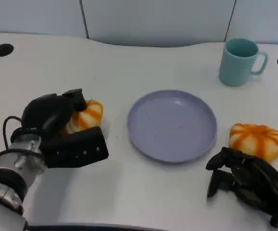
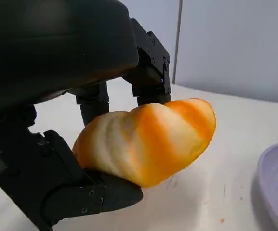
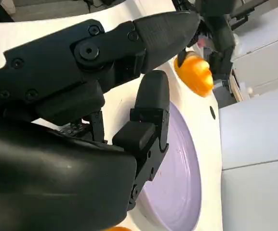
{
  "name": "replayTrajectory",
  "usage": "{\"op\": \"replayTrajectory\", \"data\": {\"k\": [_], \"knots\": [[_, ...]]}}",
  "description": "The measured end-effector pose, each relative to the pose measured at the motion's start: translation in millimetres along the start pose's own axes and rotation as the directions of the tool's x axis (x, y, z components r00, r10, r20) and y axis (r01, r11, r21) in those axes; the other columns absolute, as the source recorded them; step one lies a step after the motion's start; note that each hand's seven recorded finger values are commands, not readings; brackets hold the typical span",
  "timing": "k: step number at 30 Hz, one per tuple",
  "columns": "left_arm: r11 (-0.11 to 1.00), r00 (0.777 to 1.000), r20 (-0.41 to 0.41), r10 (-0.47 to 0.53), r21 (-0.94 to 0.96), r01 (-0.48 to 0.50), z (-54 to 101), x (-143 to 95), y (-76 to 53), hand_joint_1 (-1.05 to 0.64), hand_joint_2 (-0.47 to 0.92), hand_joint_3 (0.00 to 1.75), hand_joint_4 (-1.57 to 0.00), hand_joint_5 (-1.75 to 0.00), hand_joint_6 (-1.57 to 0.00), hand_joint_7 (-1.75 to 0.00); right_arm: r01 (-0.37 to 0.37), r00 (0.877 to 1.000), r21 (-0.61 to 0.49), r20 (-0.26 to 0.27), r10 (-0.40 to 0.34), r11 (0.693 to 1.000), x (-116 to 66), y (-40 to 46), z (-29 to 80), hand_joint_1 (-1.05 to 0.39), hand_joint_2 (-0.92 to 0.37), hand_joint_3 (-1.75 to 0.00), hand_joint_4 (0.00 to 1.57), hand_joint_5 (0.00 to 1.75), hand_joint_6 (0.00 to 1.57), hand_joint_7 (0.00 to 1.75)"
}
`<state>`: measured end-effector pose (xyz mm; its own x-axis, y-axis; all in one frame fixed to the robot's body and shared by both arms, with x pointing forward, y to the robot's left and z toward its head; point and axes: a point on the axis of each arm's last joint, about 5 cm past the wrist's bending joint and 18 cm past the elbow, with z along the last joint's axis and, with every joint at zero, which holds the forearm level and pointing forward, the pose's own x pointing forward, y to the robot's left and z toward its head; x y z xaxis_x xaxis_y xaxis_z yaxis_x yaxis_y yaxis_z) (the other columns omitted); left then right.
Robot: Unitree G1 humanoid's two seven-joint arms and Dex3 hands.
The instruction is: Grasp the bread from the table and place it into the plate.
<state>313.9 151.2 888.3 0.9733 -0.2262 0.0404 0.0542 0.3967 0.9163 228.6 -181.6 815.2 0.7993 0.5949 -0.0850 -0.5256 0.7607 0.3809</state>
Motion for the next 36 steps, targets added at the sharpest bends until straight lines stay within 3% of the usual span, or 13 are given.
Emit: {"op": "replayTrajectory", "data": {"k": [1, 2, 3, 6, 16, 23, 32, 36], "knots": [[1.000, 1.000, 0.012, 0.011, -0.006, -0.011, 1.7, 2.2, 2.6, -0.14, 0.38, 1.24, -0.80, -1.75, -0.67, -1.75, 0.000, 1.000, 0.000, 0.000, 0.000, 1.000, 0.1, 0.0, 0.0, -0.53, -0.92, -0.13, 0.63, 1.56, 0.72, 1.08], [1.000, 1.000, 0.023, 0.020, -0.011, -0.020, 3.2, 3.9, 4.9, -0.15, 0.45, 1.03, -0.78, -1.75, -0.65, -1.75, -0.001, 1.000, 0.000, -0.001, 0.001, 1.000, 0.2, 0.1, 0.0, -0.52, -0.92, -0.12, 0.63, 1.59, 0.72, 1.08], [0.999, 0.999, 0.034, 0.032, -0.016, -0.031, 4.2, 4.7, 6.0, -0.16, 0.49, 0.93, -0.78, -1.75, -0.64, -1.75, -0.001, 1.000, 0.001, -0.001, 0.001, 1.000, 0.4, 0.1, 0.1, -0.51, -0.92, -0.12, 0.63, 1.60, 0.72, 1.09], [0.998, 0.995, 0.071, 0.066, -0.024, -0.065, 7.6, 6.4, 7.4, -0.12, 0.54, 0.84, -0.79, -1.75, -0.65, -1.75, -0.001, 1.000, 0.002, -0.002, 0.001, 1.000, 0.9, 0.2, 0.3, -0.51, -0.92, -0.13, 0.61, 1.61, 0.71, 1.09], [0.990, 0.956, 0.257, 0.140, -0.006, -0.143, 46.9, 29.1, 21.5, -0.14, 0.58, 0.74, -0.85, -1.75, -0.67, -1.75, -0.003, 1.000, 0.001, -0.006, 0.003, 1.000, 3.8, 0.9, 0.9, -0.51, -0.92, -0.13, 0.63, 1.62, 0.71, 1.10], [0.989, 0.930, 0.345, 0.128, 0.022, -0.144, 69.2, 37.8, 25.1, -0.20, 0.60, 0.81, -0.91, -1.75, -0.69, -1.75, -0.004, 1.000, -0.014, -0.002, 0.004, 1.000, 5.3, 1.4, 0.8, -0.51, -0.92, -0.14, 0.59, 1.61, 0.70, 1.11], [0.992, 0.898, 0.435, 0.062, 0.071, -0.104, 97.4, 42.8, 20.1, -0.28, 0.60, 0.83, -0.94, -1.75, -0.67, -1.75, -0.003, 1.000, -0.006, -0.003, 0.003, 1.000, 6.3, 1.7, 1.1, -0.50, -0.92, -0.13, 0.61, 1.61, 0.70, 1.12], [0.994, 0.896, 0.444, 0.019, 0.086, -0.063, 105.1, 42.2, 14.6, -0.31, 0.60, 0.82, -0.94, -1.75, -0.67, -1.75, -0.002, 1.000, -0.003, -0.008, 0.002, 1.000, 7.0, 1.9, 1.7, -0.50, -0.92, -0.11, 0.62, 1.59, 0.71, 1.08]]}}
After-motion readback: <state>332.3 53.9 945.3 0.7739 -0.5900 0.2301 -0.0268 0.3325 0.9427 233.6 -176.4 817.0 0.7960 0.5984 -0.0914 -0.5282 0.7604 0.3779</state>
